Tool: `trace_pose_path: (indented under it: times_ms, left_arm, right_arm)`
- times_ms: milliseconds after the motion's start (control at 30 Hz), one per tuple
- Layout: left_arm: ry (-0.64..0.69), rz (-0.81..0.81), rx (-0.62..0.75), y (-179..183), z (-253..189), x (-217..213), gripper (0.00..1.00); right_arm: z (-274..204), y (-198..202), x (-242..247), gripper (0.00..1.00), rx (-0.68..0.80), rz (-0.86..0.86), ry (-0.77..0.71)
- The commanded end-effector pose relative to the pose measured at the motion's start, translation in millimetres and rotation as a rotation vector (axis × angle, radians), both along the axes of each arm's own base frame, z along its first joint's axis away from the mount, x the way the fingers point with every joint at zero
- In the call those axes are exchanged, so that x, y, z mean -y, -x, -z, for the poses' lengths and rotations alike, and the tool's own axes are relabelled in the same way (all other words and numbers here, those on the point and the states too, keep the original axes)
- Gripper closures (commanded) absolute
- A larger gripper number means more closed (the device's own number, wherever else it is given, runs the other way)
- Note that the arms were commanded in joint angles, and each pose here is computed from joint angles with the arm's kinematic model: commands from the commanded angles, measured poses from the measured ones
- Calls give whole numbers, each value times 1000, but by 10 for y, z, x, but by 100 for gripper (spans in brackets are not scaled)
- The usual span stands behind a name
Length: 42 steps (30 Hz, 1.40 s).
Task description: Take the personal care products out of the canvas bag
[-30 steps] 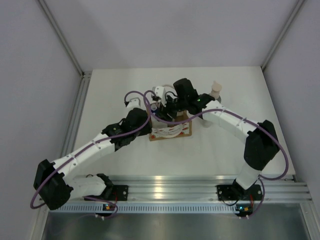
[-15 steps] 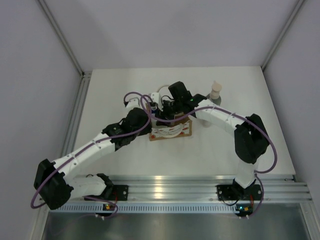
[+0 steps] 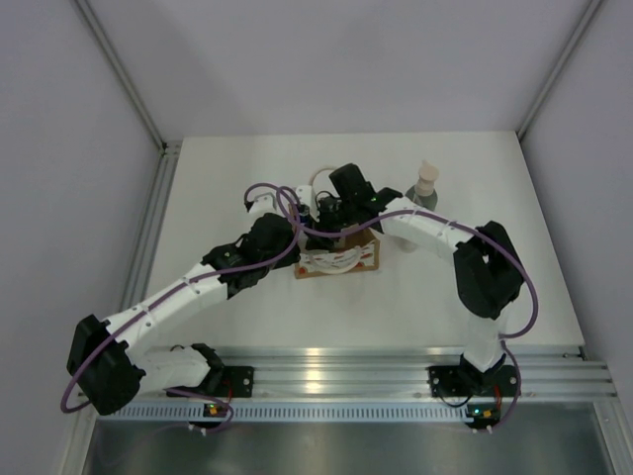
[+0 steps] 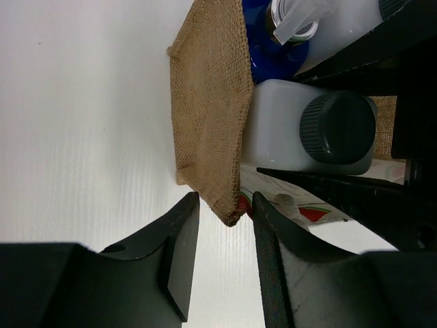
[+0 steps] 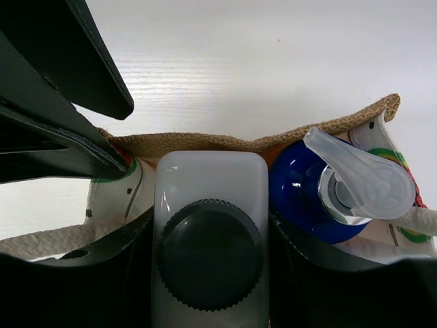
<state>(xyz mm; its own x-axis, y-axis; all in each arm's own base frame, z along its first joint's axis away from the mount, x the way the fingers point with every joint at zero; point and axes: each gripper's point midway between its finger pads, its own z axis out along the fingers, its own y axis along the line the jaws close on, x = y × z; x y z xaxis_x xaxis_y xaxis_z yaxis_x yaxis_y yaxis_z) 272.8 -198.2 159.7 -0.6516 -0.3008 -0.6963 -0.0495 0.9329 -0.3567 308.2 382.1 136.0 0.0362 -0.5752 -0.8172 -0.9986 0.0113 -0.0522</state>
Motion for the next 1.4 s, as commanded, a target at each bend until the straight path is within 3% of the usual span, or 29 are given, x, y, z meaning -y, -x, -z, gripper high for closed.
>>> trace_pose_path:
  times_ms: [0, 300, 500, 1100, 1367]
  left_arm:
    - [-5, -11, 41, -58, -122, -20, 59]
    - [-1, -6, 42, -46, -132, -21, 59]
    - [0, -7, 42, -29, -126, -35, 59]
    - [2, -22, 54, -31, -151, -67, 59]
    - [0, -25, 50, -33, -135, -69, 59]
  right_arm:
    - [181, 24, -85, 56, -5, -28, -1]
    - [254, 57, -75, 77, 7, -20, -27]
    - [216, 78, -110, 100, -2, -12, -74]
    - [-620, -50, -60, 100, 74, 155, -374]
    - [-847, -147, 59, 100, 128, 248, -413]
